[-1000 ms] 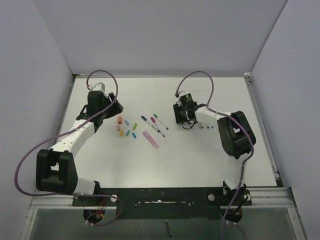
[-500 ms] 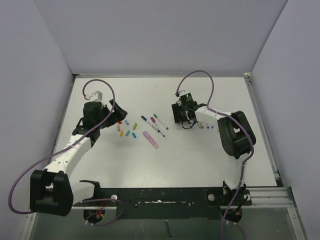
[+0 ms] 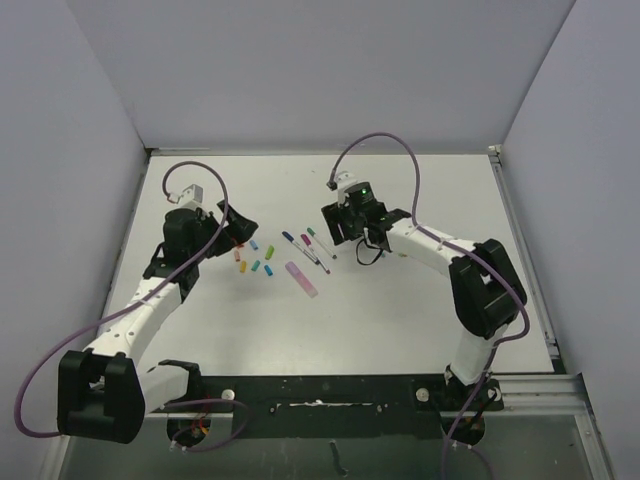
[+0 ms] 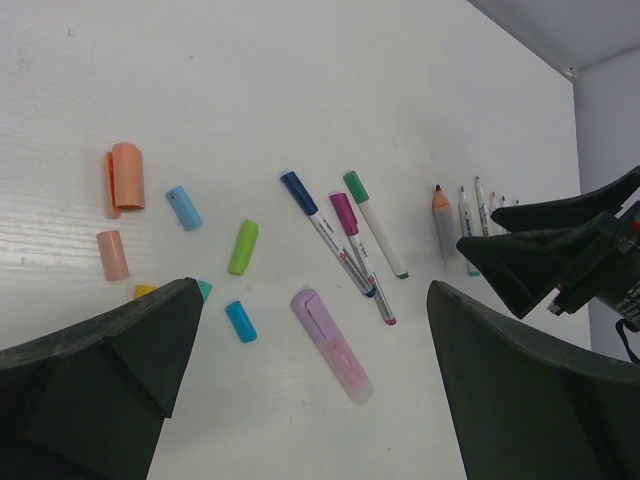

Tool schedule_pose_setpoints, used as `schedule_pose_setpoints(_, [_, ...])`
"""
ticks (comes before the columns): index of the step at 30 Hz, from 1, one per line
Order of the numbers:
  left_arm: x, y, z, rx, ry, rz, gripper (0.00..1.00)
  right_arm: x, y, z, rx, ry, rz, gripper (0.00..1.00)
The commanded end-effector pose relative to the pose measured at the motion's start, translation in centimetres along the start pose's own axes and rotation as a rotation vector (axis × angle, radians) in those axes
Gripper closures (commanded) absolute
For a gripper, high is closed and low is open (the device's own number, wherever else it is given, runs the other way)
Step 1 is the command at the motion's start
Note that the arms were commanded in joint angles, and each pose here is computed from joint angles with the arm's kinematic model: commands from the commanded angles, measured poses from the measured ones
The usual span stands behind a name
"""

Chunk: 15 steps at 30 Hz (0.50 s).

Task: Open the pen caps

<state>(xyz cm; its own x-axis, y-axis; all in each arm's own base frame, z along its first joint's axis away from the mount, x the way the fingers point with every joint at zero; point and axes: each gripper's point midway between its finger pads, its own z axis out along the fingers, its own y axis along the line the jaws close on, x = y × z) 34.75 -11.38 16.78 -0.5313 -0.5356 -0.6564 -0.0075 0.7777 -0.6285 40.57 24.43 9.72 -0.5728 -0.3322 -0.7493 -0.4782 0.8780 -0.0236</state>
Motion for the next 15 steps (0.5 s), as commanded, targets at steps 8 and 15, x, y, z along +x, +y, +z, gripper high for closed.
schedule_pose_setpoints(8, [-1.6,-2.3,-1.0,0.095,-0.067,0.012,0.03,-0.6,4.1,2.5,-0.087,0.029,-0.119,0.43])
schedule_pose_setpoints(15, [-1.8,-2.7,-1.4,0.11,-0.075,0.009,0.03,1.1,4.3,4.1,-0.089,0.078,-0.121,0.47])
